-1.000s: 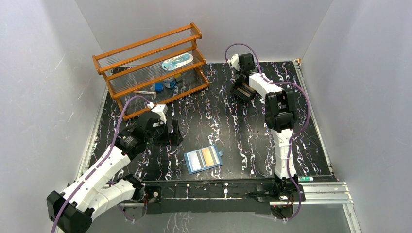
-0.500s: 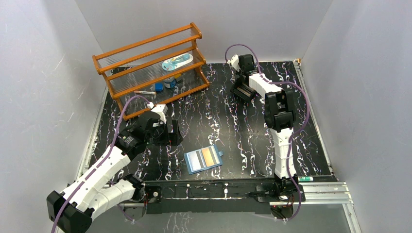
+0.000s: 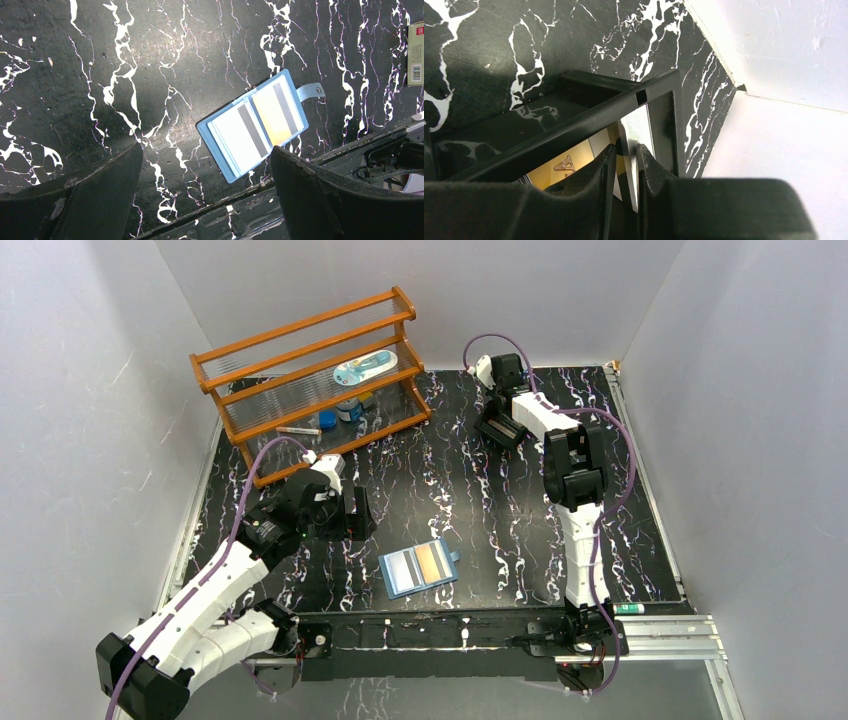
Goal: Put the credit cards into the card holder
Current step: Pick up the credit card from the storage box.
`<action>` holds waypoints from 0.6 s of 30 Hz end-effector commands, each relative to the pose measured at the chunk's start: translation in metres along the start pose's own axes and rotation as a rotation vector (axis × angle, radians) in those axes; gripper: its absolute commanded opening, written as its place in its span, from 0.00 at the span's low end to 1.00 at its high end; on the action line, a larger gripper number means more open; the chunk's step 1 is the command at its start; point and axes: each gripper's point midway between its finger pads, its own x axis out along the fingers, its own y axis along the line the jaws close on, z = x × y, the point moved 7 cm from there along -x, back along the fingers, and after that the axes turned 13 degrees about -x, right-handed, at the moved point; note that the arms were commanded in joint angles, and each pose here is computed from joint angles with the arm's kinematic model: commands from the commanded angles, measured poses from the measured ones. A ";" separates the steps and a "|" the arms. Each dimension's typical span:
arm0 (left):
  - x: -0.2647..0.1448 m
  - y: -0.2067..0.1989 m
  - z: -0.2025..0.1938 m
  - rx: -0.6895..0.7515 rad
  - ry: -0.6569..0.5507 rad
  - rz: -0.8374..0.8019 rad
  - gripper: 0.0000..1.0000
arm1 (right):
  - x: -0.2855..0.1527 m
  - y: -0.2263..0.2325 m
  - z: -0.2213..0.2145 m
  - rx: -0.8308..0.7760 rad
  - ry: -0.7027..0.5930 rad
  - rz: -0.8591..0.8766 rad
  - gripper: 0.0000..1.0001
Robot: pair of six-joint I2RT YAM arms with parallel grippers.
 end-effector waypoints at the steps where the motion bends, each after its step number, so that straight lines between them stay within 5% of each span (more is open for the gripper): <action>1: -0.003 0.001 0.001 0.007 -0.008 0.009 0.99 | -0.003 -0.030 0.004 0.024 0.001 -0.123 0.26; 18: -0.003 0.001 0.001 0.007 -0.010 0.007 0.99 | -0.027 -0.056 0.009 0.052 -0.027 -0.179 0.21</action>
